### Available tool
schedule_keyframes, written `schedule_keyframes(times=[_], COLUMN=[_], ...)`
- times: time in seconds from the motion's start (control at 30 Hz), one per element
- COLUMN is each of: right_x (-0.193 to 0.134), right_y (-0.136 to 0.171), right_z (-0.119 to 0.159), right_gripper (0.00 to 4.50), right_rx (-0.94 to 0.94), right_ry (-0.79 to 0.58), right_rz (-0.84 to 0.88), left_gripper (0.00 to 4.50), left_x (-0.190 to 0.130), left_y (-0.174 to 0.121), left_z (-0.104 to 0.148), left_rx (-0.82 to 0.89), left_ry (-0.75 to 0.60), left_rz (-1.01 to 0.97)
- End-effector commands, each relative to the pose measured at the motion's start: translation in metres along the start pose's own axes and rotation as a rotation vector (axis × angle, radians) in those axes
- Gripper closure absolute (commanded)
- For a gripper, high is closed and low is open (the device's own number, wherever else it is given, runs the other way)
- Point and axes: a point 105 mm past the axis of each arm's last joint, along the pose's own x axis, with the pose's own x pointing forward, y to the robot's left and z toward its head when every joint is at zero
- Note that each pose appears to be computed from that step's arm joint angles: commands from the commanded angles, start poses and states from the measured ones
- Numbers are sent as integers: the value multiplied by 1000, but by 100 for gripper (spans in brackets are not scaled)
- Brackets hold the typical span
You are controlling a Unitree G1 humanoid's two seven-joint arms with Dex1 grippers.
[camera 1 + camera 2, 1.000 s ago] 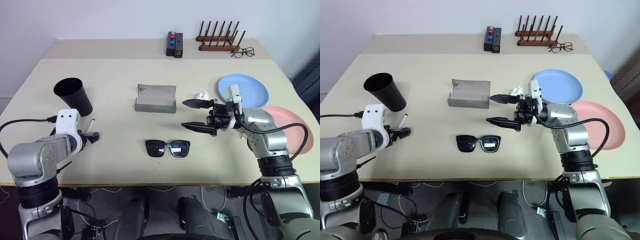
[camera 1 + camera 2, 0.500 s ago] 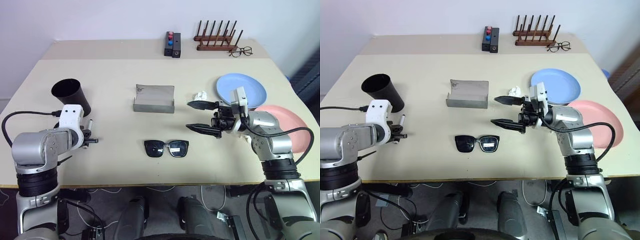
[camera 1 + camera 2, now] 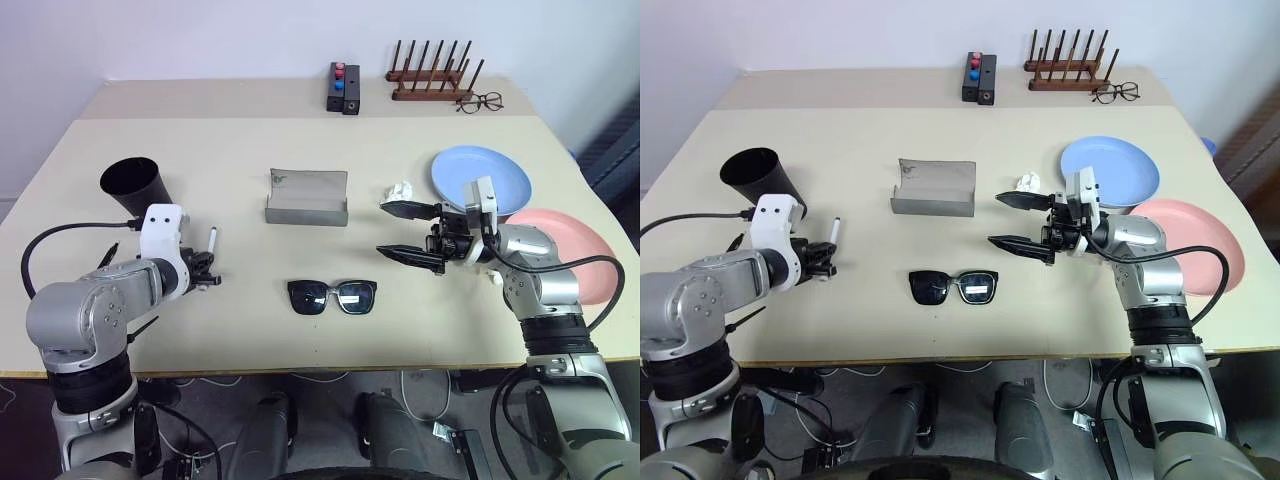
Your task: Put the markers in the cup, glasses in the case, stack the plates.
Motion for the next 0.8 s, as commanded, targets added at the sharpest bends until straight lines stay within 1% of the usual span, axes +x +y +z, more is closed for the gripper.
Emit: schedule_keyframes(times=[0.03, 0.1, 0.17, 0.27, 0.33, 0.4, 0.47, 0.57, 0.67, 0.8], right_x=[-6, -7, -7, -4, -1, 3, 8, 18, 27, 35], right_y=[-7, -12, -16, -19, -23, -26, -26, -23, -21, -17], right_z=[12, 13, 14, 15, 17, 22, 26, 35, 43, 45], right_gripper=[45, 45, 45, 45, 45, 45, 45, 45, 45, 45], right_rx=[-60, -68, -76, -96, -95, -95, -95, -76, -72, -73], right_ry=[-20, -27, -36, -43, -57, -100, -120, -183, -248, -276], right_rz=[-37, -74, -96, -113, -128, -136, -128, -83, -55, -6], left_gripper=[445, 445, 445, 445, 445, 445, 445, 445, 445, 445], left_x=[-10, -15, -13, -25, -31, -36, -40, -52, -59, -65], left_y=[-20, -18, -18, -14, -3, 8, 20, 37, 56, 73], left_z=[51, 84, 110, 153, 173, 187, 195, 199, 198, 194], left_rx=[34, 2, -5, -12, -67, -66, -79, -46, -61, -65], left_ry=[-319, -523, -640, -874, -983, -1053, -1105, -1197, -1249, -1283], left_rz=[-62, -33, -13, 35, 73, 117, 164, 209, 258, 332])
